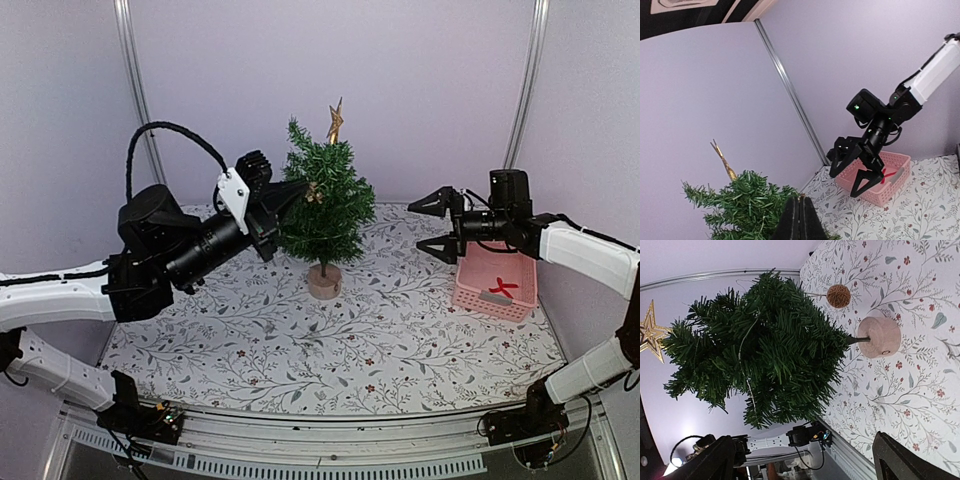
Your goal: Decorate the small christmas tree
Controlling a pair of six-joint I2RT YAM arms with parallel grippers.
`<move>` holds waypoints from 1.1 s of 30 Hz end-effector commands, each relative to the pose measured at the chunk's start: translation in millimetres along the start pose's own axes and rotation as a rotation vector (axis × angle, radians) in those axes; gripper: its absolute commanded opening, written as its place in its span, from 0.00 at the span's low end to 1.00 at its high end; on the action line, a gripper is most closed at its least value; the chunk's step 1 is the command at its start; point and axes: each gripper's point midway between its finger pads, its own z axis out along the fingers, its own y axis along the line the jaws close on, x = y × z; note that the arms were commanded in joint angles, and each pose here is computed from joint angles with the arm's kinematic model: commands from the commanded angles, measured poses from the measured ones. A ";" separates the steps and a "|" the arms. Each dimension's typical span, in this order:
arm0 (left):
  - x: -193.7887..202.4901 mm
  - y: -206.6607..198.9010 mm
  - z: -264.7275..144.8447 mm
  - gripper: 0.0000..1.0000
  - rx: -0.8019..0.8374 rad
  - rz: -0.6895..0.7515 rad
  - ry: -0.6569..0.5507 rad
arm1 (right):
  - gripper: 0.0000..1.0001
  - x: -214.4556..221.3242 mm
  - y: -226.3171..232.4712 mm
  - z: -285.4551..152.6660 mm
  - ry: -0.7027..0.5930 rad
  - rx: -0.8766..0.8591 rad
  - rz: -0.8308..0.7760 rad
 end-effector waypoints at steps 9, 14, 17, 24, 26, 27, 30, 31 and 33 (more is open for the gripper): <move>12.2 89.7 9.5 0.00 -0.207 -0.168 -0.036 | 0.99 -39.2 37.4 -36.1 -0.268 0.110 -0.453; 21.9 97.8 21.7 0.00 -0.184 -0.203 -0.038 | 0.99 -53.2 56.1 -65.4 -0.444 0.181 -0.627; 30.1 97.8 28.2 0.00 -0.171 -0.216 -0.032 | 0.99 -57.8 61.3 -84.3 -0.541 0.221 -0.659; 53.5 99.4 41.4 0.00 -0.148 -0.247 -0.007 | 0.99 -54.7 59.9 -88.7 -0.548 0.226 -0.654; 60.5 97.2 44.6 0.00 -0.134 -0.252 0.007 | 0.99 -54.3 55.7 -86.3 -0.538 0.229 -0.640; 64.0 96.9 45.4 0.00 -0.131 -0.253 0.014 | 0.99 -54.2 55.4 -85.8 -0.537 0.227 -0.636; 75.8 95.5 47.4 0.00 -0.120 -0.269 0.039 | 0.99 -55.1 52.9 -85.5 -0.535 0.232 -0.629; 79.0 95.3 47.6 0.00 -0.116 -0.277 0.044 | 0.99 -55.4 52.3 -85.2 -0.535 0.235 -0.628; 84.1 93.5 48.1 0.00 -0.107 -0.288 0.053 | 0.99 -55.6 51.0 -84.6 -0.531 0.237 -0.625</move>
